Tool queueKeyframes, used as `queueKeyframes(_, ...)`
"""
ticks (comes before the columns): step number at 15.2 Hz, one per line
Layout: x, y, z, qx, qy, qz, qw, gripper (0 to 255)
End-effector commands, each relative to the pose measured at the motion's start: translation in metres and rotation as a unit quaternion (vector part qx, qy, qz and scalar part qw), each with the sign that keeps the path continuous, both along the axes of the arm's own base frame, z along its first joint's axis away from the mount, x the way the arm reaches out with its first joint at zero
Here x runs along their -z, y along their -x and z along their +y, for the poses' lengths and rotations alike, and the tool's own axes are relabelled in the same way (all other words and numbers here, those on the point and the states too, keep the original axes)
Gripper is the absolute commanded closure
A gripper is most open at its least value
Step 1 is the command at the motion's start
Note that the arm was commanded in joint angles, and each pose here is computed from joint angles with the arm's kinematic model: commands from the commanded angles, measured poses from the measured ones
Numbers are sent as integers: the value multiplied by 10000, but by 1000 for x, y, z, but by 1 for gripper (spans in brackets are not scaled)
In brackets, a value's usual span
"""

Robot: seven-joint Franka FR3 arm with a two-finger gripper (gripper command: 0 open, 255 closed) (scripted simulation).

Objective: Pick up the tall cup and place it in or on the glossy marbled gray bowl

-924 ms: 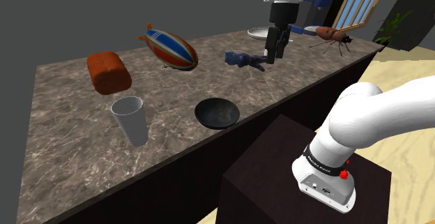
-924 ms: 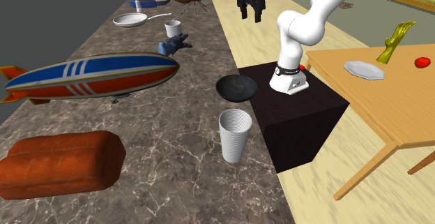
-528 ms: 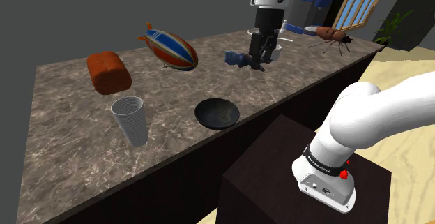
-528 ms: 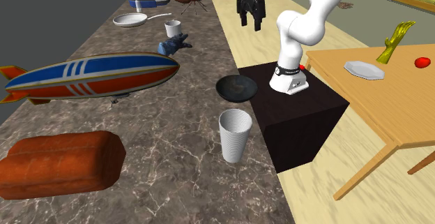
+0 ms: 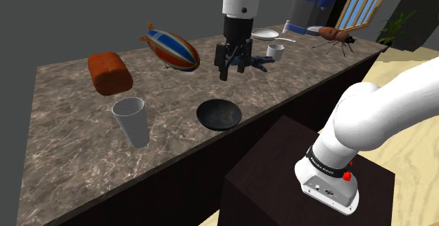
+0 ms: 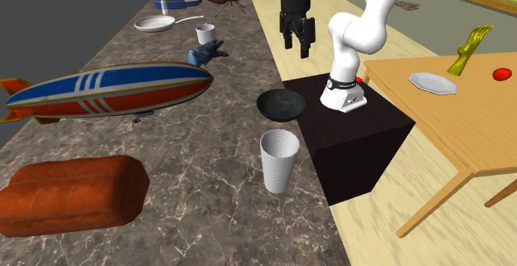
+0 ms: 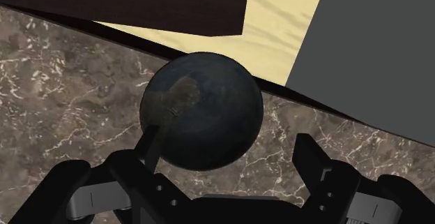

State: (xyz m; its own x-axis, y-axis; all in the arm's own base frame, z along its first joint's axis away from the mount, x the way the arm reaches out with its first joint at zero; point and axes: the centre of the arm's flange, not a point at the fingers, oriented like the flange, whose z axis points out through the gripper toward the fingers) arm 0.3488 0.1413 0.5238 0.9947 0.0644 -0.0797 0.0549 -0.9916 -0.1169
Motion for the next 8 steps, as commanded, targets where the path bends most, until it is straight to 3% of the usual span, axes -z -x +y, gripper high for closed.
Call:
queueKeyframes(1, 6, -13, 22, 69, 7, -39, 10000, 0)
queueKeyframes(8, 24, -57, 99, 286, 52, -163, 9994, 0)
